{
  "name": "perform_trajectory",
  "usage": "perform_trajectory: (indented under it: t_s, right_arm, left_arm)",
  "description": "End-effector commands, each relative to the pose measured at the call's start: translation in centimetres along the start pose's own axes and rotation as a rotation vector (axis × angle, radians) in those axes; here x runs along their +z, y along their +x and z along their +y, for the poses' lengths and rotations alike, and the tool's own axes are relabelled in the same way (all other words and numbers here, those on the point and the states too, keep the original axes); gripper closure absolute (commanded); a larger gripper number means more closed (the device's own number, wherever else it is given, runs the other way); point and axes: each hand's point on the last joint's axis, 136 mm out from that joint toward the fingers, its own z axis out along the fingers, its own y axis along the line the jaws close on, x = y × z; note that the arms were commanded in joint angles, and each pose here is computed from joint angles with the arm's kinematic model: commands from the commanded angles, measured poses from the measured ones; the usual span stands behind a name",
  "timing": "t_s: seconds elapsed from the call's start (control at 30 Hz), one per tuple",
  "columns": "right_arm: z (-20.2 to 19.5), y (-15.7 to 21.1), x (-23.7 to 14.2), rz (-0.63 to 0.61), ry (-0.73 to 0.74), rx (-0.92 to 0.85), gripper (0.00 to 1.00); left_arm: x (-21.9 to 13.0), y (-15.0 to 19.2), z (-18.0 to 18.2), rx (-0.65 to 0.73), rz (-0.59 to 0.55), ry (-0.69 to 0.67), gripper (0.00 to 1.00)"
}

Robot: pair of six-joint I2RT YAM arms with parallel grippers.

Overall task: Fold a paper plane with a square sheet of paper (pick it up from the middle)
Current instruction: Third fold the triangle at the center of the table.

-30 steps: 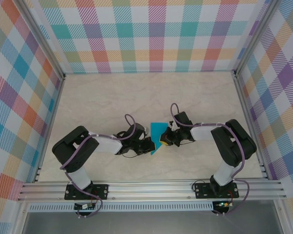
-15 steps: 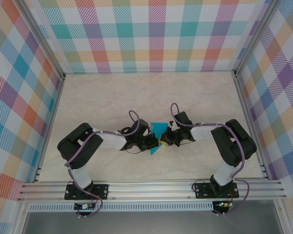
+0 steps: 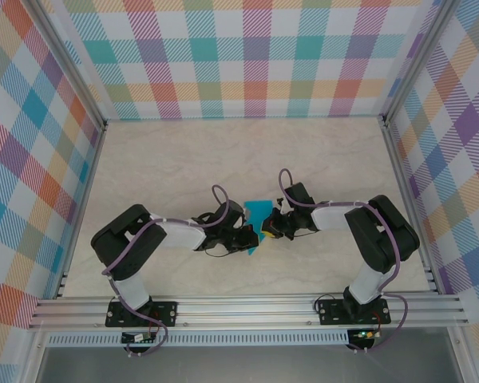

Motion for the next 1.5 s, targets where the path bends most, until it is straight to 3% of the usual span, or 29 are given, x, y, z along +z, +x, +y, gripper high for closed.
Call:
perform_trajectory:
  t_s: [0.0, 0.23, 0.63, 0.77, 0.9, 1.0, 1.07, 1.2, 1.47]
  right_arm:
    - [-3.5, 1.2, 0.8, 0.023, 0.120, 0.070, 1.00]
    - [-3.4, 1.2, 0.7, 0.021, 0.117, 0.068, 1.00]
    - [-3.1, 1.2, 0.5, 0.018, 0.107, 0.067, 1.00]
    - [-2.0, 1.1, 0.2, 0.018, 0.076, 0.052, 1.00]
    - [0.4, 0.7, -1.2, -0.001, 0.028, 0.004, 1.00]
    - [2.3, 0.1, -3.3, -0.050, 0.008, -0.046, 0.88]
    - [2.3, -0.5, -4.9, -0.089, 0.024, -0.053, 0.75]
    - [1.0, -1.5, -6.6, -0.126, 0.035, -0.026, 0.62]
    - [0.8, -1.9, -5.0, -0.051, -0.027, -0.018, 0.55]
  left_arm:
    - [-0.6, 2.4, 1.0, 0.021, 0.072, -0.049, 1.00]
    - [-0.7, 3.7, 2.9, -0.016, 0.089, -0.083, 0.98]
    - [-1.5, 4.7, 2.9, -0.036, 0.083, -0.039, 0.93]
    - [-1.4, 4.5, 2.0, -0.024, 0.087, -0.005, 0.93]
    - [-2.8, 2.9, -0.3, 0.017, 0.017, 0.029, 0.92]
    - [-4.8, 1.3, -1.4, 0.058, -0.060, -0.004, 0.90]
    - [-6.0, 0.2, -1.5, 0.069, -0.111, -0.031, 0.87]
    - [-7.0, -1.7, -1.1, 0.075, -0.160, -0.081, 0.85]
    - [-4.8, -4.2, -0.8, 0.079, -0.153, -0.158, 0.91]
